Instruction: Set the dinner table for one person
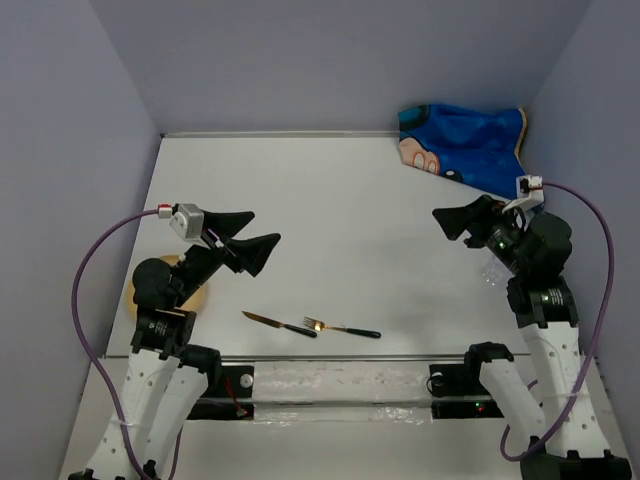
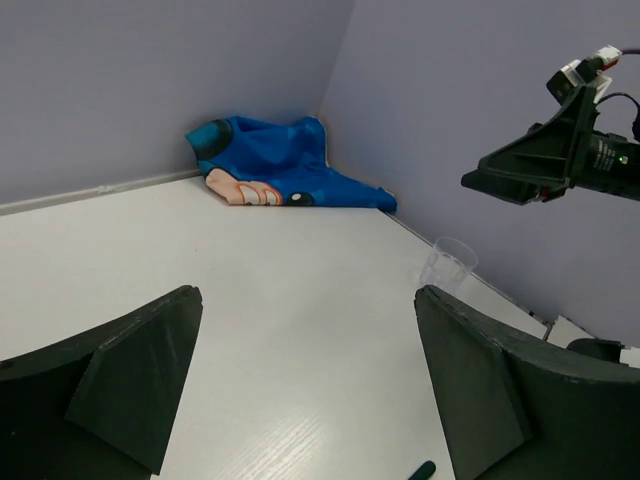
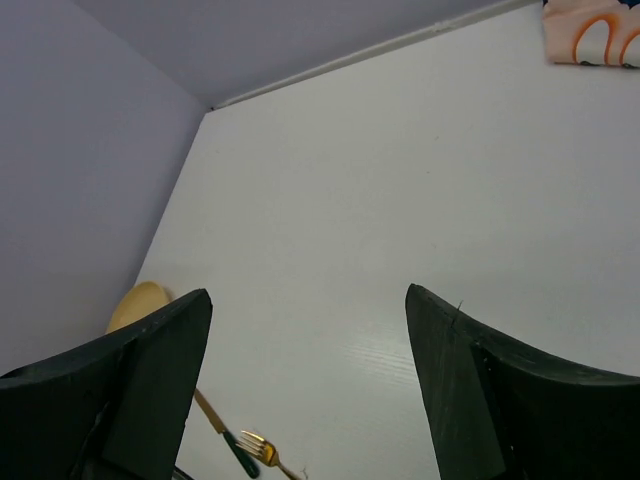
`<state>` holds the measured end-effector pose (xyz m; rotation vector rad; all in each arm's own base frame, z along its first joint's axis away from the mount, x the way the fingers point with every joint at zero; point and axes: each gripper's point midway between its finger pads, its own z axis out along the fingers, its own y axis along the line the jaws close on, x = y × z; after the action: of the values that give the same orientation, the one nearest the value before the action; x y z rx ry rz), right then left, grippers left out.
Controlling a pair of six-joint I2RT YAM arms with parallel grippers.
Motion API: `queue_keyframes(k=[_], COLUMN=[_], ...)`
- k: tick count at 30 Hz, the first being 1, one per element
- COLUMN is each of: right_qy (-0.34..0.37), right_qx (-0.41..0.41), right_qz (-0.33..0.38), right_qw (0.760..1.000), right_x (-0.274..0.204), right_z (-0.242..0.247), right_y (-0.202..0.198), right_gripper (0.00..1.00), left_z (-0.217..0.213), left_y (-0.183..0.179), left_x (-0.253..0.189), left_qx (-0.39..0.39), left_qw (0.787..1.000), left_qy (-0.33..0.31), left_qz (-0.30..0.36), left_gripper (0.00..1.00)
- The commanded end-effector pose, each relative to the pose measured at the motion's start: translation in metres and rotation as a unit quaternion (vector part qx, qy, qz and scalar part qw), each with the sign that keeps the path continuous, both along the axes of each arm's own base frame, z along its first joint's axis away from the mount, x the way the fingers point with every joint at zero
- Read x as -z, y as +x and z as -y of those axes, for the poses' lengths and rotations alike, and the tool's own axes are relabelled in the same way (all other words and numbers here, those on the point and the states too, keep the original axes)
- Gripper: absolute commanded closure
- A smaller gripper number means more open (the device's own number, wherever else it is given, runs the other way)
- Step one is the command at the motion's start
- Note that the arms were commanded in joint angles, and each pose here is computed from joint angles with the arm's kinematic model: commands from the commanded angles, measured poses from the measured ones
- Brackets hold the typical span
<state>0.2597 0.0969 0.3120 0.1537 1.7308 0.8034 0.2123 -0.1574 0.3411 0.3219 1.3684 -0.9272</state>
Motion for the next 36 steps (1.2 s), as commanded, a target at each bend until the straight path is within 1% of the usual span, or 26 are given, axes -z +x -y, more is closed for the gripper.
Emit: queue_keyframes(k=[1, 5, 7, 8, 11, 12, 13, 15, 16, 17, 18, 19, 20, 21, 22, 23, 26, 27, 28, 29, 30, 31, 32, 34, 35, 36], right_qy=[-0.002, -0.018, -0.036, -0.053, -0.075, -0.088, -0.100, -0.127, -0.144, -0.154, -0.176, -0.198, -0.219, -0.237, -0.265, -0.264, -0.323, -0.343, -0.346, -0.364, -0.384, -0.396, -0.410, -0.427, -0.433, -0.441], right_qx=[0.008, 0.034, 0.056, 0.079, 0.109, 0.123, 0.134, 0.163, 0.158, 0.161, 0.169, 0.159, 0.160, 0.164, 0.141, 0.144, 0.139, 0.130, 0.137, 0.136, 0.139, 0.147, 0.144, 0.134, 0.132, 0.120], right_qz=[0.003, -0.034, -0.035, -0.055, -0.055, -0.080, -0.072, -0.082, -0.108, -0.116, -0.107, -0.139, -0.128, -0.136, -0.156, -0.143, -0.155, -0.180, -0.159, -0.158, -0.189, -0.170, -0.171, -0.185, -0.176, -0.191], right_qw=[1.000, 0.999, 0.997, 0.994, 0.990, 0.985, 0.983, 0.975, 0.971, 0.968, 0.964, 0.957, 0.954, 0.948, 0.941, 0.943, 0.923, 0.913, 0.914, 0.908, 0.893, 0.891, 0.884, 0.875, 0.874, 0.869], right_x=[-0.002, 0.027, 0.025, 0.040, 0.037, 0.056, 0.049, 0.058, 0.082, 0.091, 0.081, 0.113, 0.102, 0.110, 0.139, 0.124, 0.147, 0.176, 0.158, 0.161, 0.192, 0.175, 0.180, 0.205, 0.202, 0.223], right_z=[0.003, 0.013, 0.021, 0.031, 0.043, 0.047, 0.052, 0.059, 0.055, 0.058, 0.057, 0.051, 0.051, 0.051, 0.043, 0.038, 0.039, 0.037, 0.037, 0.039, 0.046, 0.048, 0.050, 0.051, 0.051, 0.050], right_y=[0.025, 0.068, 0.086, 0.103, 0.134, 0.151, 0.163, 0.183, 0.200, 0.210, 0.226, 0.241, 0.256, 0.266, 0.277, 0.282, 0.314, 0.320, 0.337, 0.345, 0.349, 0.363, 0.367, 0.373, 0.379, 0.380], right_gripper=[0.16, 0.16, 0.16, 0.17, 0.18, 0.19, 0.20, 0.20, 0.20, 0.20, 0.21, 0.21, 0.21, 0.21, 0.21, 0.21, 0.21, 0.21, 0.21, 0.22, 0.22, 0.22, 0.22, 0.22, 0.23, 0.24], left_z=[0.004, 0.004, 0.005, 0.006, 0.007, 0.007, 0.007, 0.006, 0.005, 0.004, -0.001, -0.003, -0.005, -0.005, -0.005, -0.005, -0.005, -0.005, -0.005, -0.005, -0.005, -0.004, -0.004, -0.003, -0.002, -0.002], left_y=[-0.004, -0.012, -0.012, -0.012, -0.014, -0.014, -0.014, -0.012, -0.012, -0.010, -0.007, -0.005, -0.003, -0.003, -0.003, -0.003, -0.001, -0.001, -0.001, -0.001, -0.001, 0.000, -0.001, 0.000, -0.001, 0.000], left_x=[-0.007, -0.012, -0.010, -0.010, -0.011, -0.010, -0.011, -0.011, -0.011, -0.012, -0.013, -0.013, -0.013, -0.013, -0.013, -0.012, -0.011, -0.011, -0.011, -0.011, -0.011, -0.010, -0.010, -0.009, -0.009, -0.009], left_qx=[0.018, 0.024, 0.026, 0.029, 0.033, 0.035, 0.033, 0.029, 0.024, 0.018, 0.000, -0.008, -0.018, -0.019, -0.019, -0.019, -0.023, -0.023, -0.024, -0.024, -0.023, -0.023, -0.022, -0.020, -0.019, -0.019], left_qw=[0.999, 0.999, 0.999, 0.999, 0.999, 0.999, 0.999, 0.999, 0.999, 0.999, 1.000, 1.000, 0.999, 0.999, 0.999, 0.999, 0.999, 0.999, 0.999, 0.999, 0.999, 0.999, 0.999, 0.999, 1.000, 1.000], left_qy=[0.012, 0.013, 0.013, 0.013, 0.013, 0.013, 0.013, 0.011, 0.012, 0.013, 0.016, 0.018, 0.019, 0.019, 0.019, 0.020, 0.020, 0.020, 0.020, 0.019, 0.019, 0.019, 0.020, 0.021, 0.021, 0.021], left_qz=[0.024, 0.042, 0.038, 0.037, 0.039, 0.038, 0.038, 0.033, 0.031, 0.030, 0.027, 0.024, 0.022, 0.024, 0.023, 0.022, 0.018, 0.017, 0.017, 0.018, 0.016, 0.015, 0.015, 0.013, 0.014, 0.013], left_gripper=[0.01, 0.01, 0.01, 0.01, 0.01, 0.01, 0.01, 0.01, 0.01, 0.01, 0.01, 0.01, 0.01, 0.01, 0.01, 0.01, 0.01, 0.01, 0.01, 0.01, 0.01, 0.01, 0.01, 0.01, 0.01, 0.01])
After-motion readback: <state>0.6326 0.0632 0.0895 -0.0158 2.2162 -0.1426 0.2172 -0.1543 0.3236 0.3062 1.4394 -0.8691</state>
